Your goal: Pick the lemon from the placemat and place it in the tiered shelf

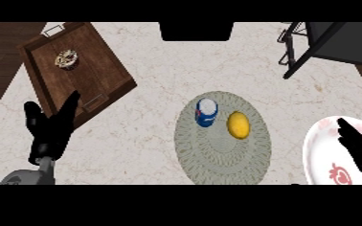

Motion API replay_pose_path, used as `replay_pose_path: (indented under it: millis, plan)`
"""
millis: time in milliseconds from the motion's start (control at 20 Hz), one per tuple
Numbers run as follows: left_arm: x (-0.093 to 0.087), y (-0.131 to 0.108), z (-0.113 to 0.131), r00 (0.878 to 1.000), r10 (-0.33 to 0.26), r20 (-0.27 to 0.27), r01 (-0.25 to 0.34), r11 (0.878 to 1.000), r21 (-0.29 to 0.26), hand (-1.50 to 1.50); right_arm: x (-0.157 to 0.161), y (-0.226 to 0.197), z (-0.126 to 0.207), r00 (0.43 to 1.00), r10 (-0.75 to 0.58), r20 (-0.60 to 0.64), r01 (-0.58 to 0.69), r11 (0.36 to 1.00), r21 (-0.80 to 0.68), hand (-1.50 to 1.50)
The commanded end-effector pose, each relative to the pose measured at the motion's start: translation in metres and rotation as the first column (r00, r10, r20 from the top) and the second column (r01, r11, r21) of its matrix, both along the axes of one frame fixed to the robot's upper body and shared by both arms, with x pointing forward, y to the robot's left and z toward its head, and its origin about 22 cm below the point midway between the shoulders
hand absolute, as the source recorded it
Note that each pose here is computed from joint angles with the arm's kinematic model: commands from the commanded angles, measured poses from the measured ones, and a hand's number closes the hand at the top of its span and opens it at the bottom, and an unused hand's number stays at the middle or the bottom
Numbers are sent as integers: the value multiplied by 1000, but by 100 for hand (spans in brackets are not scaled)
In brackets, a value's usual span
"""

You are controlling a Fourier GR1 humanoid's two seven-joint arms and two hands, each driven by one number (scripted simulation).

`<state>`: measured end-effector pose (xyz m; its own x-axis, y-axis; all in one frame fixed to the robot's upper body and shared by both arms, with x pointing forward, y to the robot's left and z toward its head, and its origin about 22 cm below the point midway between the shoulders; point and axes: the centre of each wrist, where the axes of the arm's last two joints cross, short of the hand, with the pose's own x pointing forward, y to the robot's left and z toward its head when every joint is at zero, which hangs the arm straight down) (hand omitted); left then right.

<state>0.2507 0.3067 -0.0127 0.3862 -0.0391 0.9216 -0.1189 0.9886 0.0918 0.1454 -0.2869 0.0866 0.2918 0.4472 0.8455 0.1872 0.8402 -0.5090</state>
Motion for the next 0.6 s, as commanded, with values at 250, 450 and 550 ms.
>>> replay_pose_path:
  millis: [250, 450, 550]
  plan:
    - [-1, -26, -7, 997, -72, -35, 71, 996, -46, 0, 46, 56, 36, 979, -153, -134, 140, 984, -107, -150]
    - [0, -17, -17, 997, -58, -55, 55, 997, -48, 0, 82, 73, 34, 955, -199, -218, 161, 970, -180, -150]
    - [-4, -18, -10, 998, -49, -49, 47, 998, -52, 0, 88, 81, 38, 947, -192, -258, 147, 972, -182, -150]
